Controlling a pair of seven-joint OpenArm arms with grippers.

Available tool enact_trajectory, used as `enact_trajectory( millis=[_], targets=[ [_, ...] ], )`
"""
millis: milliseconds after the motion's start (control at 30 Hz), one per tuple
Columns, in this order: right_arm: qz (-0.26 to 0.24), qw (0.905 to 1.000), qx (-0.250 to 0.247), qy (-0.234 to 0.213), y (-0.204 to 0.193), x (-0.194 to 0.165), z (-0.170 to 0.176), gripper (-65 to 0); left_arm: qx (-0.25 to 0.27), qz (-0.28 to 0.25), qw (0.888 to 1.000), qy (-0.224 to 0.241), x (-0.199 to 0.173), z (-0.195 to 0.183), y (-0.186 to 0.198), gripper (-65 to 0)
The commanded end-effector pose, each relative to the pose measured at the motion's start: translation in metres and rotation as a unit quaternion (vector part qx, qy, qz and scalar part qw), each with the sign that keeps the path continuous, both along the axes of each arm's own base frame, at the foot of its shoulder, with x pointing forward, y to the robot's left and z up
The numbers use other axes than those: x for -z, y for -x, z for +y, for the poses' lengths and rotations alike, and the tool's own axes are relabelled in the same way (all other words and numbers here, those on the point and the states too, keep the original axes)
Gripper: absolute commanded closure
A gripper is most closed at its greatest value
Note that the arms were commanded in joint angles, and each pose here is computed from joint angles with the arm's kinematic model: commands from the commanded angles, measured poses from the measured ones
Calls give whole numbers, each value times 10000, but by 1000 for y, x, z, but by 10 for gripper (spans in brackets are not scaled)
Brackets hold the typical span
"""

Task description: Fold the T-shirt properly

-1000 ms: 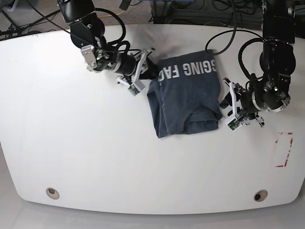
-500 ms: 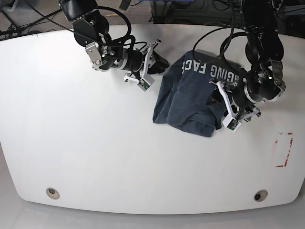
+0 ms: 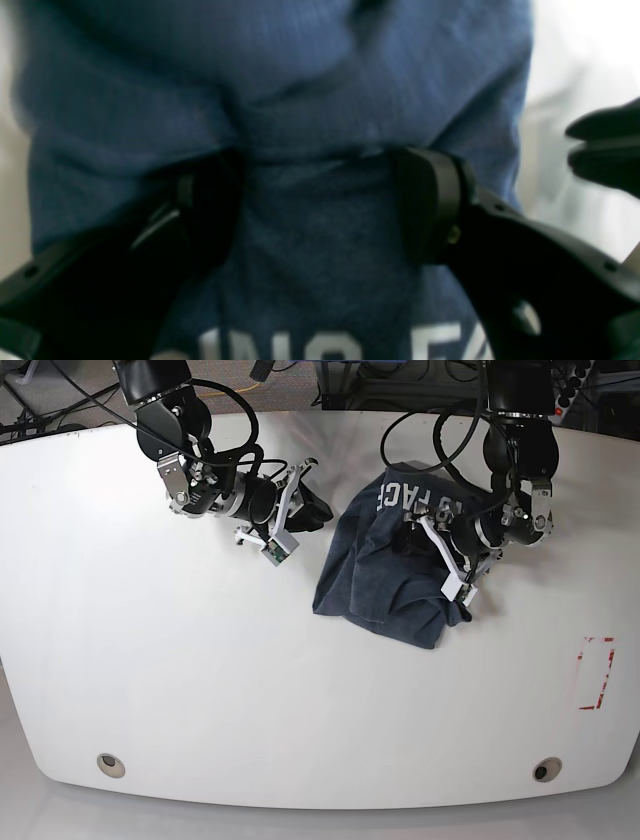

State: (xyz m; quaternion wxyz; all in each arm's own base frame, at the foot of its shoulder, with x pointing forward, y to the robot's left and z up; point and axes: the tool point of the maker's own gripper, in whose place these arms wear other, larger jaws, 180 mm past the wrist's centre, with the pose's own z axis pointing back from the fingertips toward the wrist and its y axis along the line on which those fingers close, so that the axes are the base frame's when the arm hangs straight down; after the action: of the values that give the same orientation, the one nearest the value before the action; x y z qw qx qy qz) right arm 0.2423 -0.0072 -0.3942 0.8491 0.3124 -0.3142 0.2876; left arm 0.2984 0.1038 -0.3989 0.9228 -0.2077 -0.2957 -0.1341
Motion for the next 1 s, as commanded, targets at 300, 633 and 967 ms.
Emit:
enact_trajectory(
  millis=[300,633,967],
  targets=[
    [-472,9989,-31,-31,-16,-26,-7,-116,-1246,268,9862,-1056,10,167,-12,-453],
    [-599,9982,-76,-31,-17,-33,-7,-116,-1475,169,9662,-2107,-31,316,9,-453],
    [-602,9981,-62,-65,-18,-34,-5,-116,-1116,-92,9639,-2418,-64,361,15,-451]
  ],
)
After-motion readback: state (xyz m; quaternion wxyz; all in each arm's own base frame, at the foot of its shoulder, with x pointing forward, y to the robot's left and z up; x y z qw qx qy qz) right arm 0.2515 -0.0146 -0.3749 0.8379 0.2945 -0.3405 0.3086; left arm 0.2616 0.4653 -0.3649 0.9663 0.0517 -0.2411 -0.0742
